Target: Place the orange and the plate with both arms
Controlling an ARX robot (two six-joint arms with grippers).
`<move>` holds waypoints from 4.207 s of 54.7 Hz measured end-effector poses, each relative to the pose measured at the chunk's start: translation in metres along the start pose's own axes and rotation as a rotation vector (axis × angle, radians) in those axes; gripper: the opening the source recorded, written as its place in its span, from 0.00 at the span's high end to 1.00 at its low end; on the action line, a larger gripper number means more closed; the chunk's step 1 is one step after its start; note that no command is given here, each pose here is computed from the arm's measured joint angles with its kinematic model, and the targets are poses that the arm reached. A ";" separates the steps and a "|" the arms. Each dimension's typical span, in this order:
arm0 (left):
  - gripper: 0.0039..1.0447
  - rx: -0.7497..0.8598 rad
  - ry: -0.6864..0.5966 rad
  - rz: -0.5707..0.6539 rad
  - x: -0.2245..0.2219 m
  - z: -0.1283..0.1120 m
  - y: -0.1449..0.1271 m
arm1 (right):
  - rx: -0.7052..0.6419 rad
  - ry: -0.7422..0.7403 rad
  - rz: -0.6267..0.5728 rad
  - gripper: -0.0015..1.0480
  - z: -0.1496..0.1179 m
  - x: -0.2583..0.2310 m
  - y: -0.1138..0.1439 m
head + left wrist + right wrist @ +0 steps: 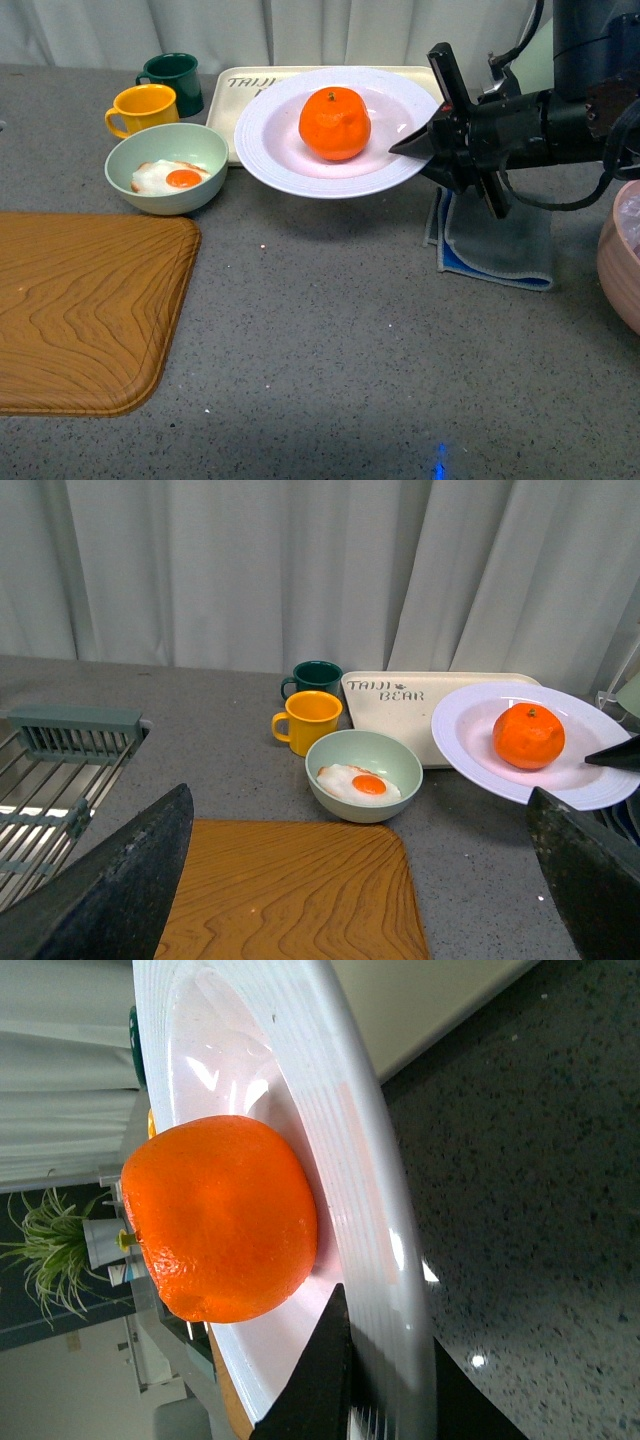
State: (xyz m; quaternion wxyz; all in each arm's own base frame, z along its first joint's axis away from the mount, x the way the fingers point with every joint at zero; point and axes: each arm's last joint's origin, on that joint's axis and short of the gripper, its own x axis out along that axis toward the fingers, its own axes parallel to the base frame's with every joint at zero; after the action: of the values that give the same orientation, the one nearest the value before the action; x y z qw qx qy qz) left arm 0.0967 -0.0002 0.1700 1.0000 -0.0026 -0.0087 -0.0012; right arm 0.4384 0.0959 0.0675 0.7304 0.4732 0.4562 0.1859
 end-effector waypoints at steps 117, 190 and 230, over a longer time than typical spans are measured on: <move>0.06 0.000 0.000 0.000 0.000 0.000 0.000 | -1.038 -0.991 -0.418 0.99 -0.130 -0.218 0.005; 0.06 0.000 0.000 0.000 0.000 0.000 0.000 | -1.044 -1.010 -0.407 0.99 -0.203 -0.279 -0.010; 0.06 0.000 0.000 0.000 0.000 0.000 0.000 | -1.040 -1.000 -0.411 0.99 -0.217 -0.287 -0.014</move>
State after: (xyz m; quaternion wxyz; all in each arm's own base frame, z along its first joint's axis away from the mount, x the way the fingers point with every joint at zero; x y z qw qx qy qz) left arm 0.0967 -0.0002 0.1700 1.0000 -0.0026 -0.0089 -0.0012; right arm 0.1051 0.0001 0.1665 1.0000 0.0001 0.0022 0.0000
